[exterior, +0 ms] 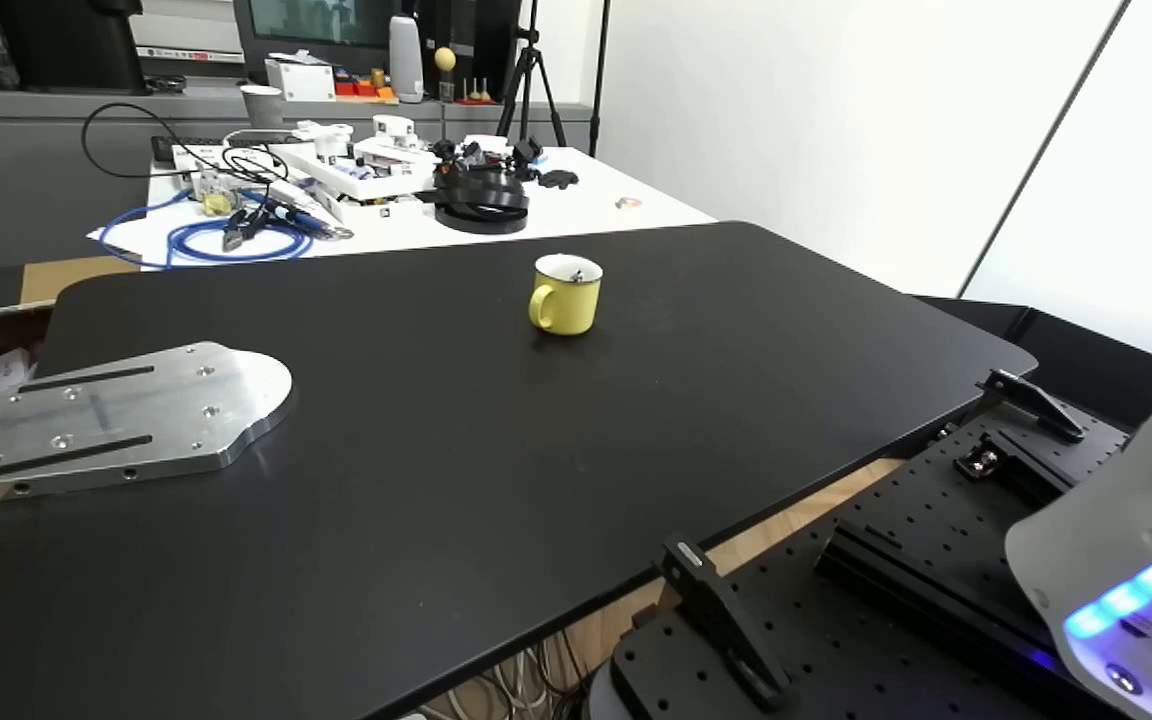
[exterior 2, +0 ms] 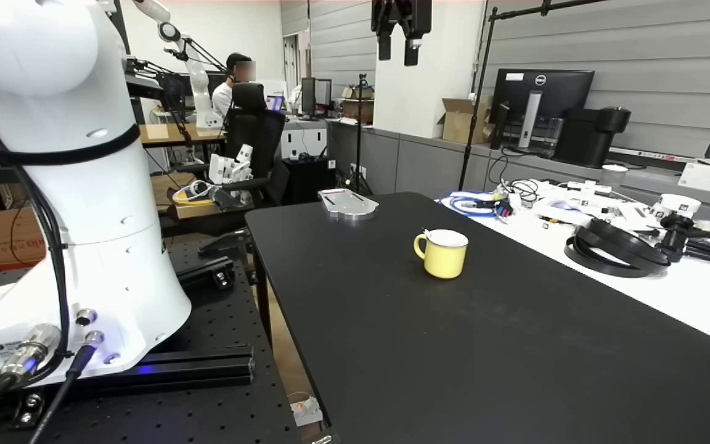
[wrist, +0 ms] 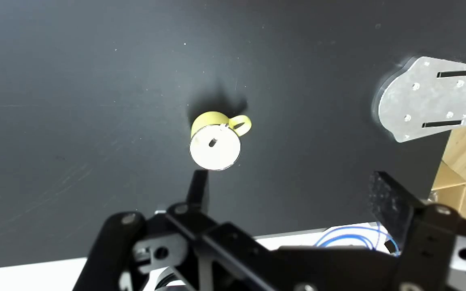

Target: Remove the pen from the cup and put it on the table

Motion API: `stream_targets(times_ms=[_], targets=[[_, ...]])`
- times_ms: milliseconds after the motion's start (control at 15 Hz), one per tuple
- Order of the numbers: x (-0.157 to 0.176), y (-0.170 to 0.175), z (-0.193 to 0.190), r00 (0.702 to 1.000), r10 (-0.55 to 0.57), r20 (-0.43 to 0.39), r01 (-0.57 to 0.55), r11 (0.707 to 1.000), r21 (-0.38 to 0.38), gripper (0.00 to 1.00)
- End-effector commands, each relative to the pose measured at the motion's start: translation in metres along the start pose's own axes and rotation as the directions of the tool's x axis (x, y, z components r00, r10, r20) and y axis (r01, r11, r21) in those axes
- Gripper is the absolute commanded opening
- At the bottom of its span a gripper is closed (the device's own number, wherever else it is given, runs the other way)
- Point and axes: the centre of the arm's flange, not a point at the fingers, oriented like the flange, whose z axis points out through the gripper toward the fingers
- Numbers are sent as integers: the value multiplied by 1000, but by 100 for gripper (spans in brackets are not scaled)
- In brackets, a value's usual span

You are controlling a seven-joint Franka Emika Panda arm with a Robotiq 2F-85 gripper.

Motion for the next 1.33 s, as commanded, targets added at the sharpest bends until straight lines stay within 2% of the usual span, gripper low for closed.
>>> stream_targets(times_ms=[0, 200, 400, 933, 1267], targets=[[0, 0, 0, 1000, 0, 0, 0, 1000, 0, 100], [4, 0, 0, 1000, -11, 0, 11, 1000, -5, 100], [29, -1, -2, 999, -29, 19, 29, 1000, -6, 100], [134, 1, -10, 998, -22, 54, 23, 1000, -20, 100], [194, 9, 11, 986, 37, 160, -43, 999, 32, 100]])
